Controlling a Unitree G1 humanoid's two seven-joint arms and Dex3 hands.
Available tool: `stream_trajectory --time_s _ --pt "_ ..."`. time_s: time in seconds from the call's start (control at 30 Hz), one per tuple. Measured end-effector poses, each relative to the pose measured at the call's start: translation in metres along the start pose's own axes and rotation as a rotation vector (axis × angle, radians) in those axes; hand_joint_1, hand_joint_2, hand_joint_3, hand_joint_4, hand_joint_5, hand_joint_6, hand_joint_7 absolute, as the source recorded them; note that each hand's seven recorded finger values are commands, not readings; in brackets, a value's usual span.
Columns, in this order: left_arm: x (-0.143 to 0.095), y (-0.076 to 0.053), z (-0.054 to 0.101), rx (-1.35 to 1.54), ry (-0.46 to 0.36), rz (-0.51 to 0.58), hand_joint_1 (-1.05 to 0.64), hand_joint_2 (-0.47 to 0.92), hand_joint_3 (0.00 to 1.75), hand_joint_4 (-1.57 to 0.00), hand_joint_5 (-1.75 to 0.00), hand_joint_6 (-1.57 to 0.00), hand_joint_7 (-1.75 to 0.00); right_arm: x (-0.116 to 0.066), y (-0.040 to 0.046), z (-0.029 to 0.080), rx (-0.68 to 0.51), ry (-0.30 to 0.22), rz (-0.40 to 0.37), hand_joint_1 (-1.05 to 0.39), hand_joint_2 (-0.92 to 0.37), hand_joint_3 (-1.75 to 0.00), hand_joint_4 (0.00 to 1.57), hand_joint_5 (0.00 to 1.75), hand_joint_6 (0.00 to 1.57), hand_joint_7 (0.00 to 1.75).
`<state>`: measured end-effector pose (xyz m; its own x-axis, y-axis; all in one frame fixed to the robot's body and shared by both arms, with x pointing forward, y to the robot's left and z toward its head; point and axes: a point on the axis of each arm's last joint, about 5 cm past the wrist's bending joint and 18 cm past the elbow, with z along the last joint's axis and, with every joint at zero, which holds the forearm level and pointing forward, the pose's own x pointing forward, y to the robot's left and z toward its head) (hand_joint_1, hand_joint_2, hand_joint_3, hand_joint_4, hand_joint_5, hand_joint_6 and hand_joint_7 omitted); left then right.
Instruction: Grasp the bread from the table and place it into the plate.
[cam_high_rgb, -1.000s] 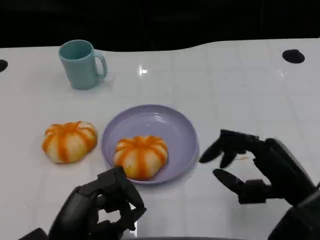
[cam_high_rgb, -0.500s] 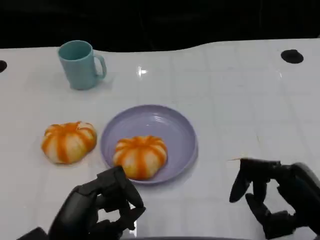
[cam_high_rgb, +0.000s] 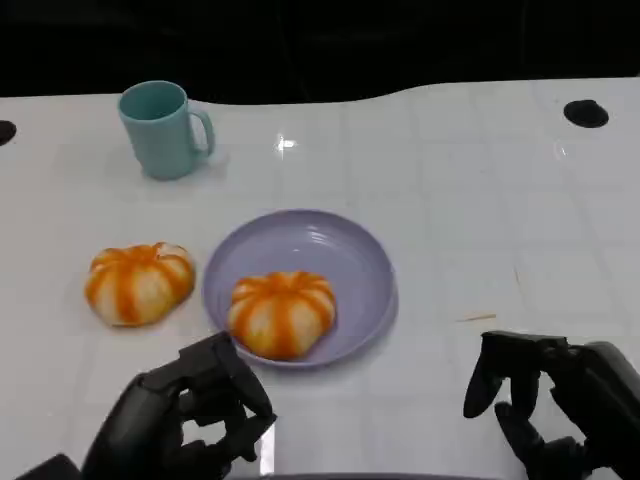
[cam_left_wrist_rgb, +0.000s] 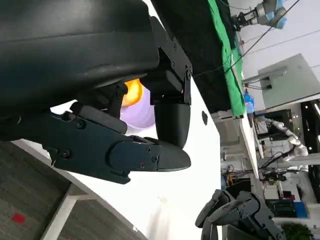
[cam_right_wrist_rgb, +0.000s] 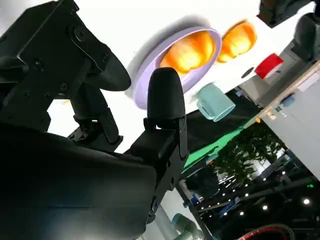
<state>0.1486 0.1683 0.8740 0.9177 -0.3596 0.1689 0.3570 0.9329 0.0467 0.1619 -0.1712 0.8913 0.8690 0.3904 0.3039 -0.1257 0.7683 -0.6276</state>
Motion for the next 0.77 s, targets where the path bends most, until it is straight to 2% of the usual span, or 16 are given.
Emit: stream_trajectory --time_s 0.77 --pt "0.0022 0.0003 -0.0060 0.002 -0.007 -0.003 -0.51 0.92 0.29 -0.72 -1.75 -0.62 -1.59 -0.0007 0.0044 -0.0097 -0.021 0.018 -0.001 0.10 -0.11 -1.57 0.93 1.71 0.82 1.44"
